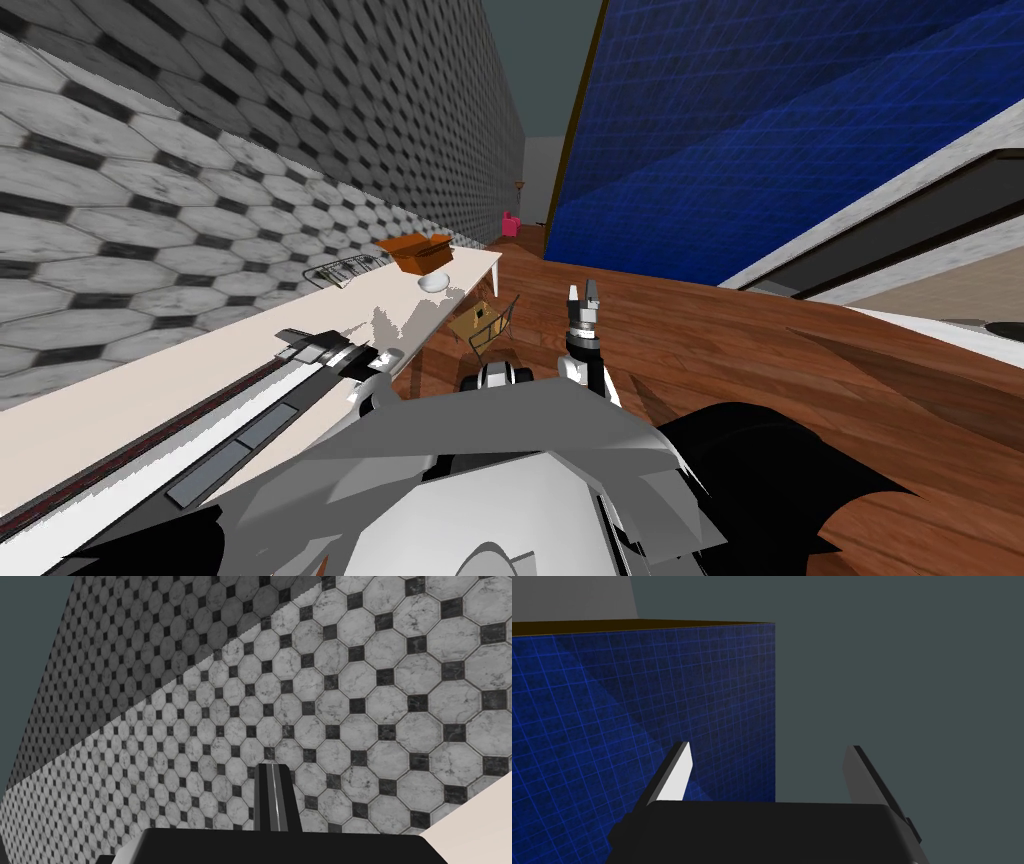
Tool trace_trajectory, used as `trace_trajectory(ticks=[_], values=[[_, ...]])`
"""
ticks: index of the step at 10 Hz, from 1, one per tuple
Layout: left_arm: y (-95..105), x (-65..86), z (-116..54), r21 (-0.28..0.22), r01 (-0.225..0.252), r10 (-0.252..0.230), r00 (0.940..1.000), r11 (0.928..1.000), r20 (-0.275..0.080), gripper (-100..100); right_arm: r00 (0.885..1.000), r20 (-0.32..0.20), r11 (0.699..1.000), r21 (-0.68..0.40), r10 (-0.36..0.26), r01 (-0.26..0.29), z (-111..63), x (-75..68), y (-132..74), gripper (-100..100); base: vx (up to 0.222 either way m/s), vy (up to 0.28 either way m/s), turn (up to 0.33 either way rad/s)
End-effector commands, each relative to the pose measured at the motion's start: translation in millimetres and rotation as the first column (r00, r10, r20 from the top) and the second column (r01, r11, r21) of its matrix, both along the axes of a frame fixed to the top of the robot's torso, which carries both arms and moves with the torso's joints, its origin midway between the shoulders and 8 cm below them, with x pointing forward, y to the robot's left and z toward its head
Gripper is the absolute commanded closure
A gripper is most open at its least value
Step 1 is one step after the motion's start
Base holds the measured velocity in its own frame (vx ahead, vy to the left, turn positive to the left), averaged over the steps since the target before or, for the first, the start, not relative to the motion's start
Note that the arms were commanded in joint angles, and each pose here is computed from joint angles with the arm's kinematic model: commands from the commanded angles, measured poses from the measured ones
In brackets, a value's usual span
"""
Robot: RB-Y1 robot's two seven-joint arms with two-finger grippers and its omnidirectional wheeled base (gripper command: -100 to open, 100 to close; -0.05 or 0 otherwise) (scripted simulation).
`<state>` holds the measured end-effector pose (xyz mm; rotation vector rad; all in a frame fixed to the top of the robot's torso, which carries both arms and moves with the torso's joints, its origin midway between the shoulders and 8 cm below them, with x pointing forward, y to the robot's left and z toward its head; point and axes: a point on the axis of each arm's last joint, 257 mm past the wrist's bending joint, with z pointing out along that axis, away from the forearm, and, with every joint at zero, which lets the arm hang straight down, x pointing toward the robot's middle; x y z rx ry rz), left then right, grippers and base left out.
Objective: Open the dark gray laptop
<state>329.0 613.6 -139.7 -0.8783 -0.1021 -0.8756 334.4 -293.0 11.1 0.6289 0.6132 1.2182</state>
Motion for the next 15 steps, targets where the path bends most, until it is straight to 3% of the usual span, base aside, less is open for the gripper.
trace_trajectory(ticks=[1,2,3,6,9,11,12,15], values=[[-20.3,14.6,1.7,0.023,0.07,-0.07,0.9975,0.9972,-0.004,100,1.0,0.0,1.0,0.0,0.0,0.0,-0.1,0.0,-0.1,0,0.034,-0.07,0.276],[-30.5,15.4,0.7,0.032,0.102,-0.102,0.9947,0.9942,-0.001,100,1.0,0.0,1.0,0.0,0.0,0.0,0.0,0.0,0.0,0,0.02,-0.055,0.168],[-20.9,27.3,21.5,0.041,0.091,-0.091,0.9958,0.9951,0.009,-100,1.0,0.0,1.0,0.0,0.0,0.0,0.0,0.0,0.0,0,-0.016,-0.049,0.076],[-13.8,43.7,39.3,0.043,0.1,-0.101,0.9949,0.994,0.009,-100,1.0,0.0,1.0,0.0,0.0,0.0,0.0,0.0,0.0,0,-0.044,-0.038,0.023],[-3.1,69.3,70.7,0.048,0.115,-0.116,0.9932,0.9921,0.008,-100,1.0,0.0,1.0,0.0,0.0,0.0,0.0,0.0,0.0,0,-0.048,-0.06,0.044],[-4.4,67.7,68.0,0.049,0.114,-0.115,0.9933,0.9922,0.01,-100,1.0,0.0,1.0,0.0,0.0,0.0,0.0,0.0,0.0,0,-0.03,-0.025,0.01],[-4.2,68.5,68.3,0.048,0.115,-0.115,0.9933,0.9922,0.008,0,1.0,0.0,1.0,0.0,0.0,0.0,0.0,0.0,0.0,0,0.0,0.0,0.0],[-4.3,68.4,68.3,0.048,0.115,-0.115,0.9933,0.9922,0.008,0,1.0,0.0,1.0,0.0,0.0,0.0,0.0,0.0,0.0,0,0.0,0.0,0.0]])
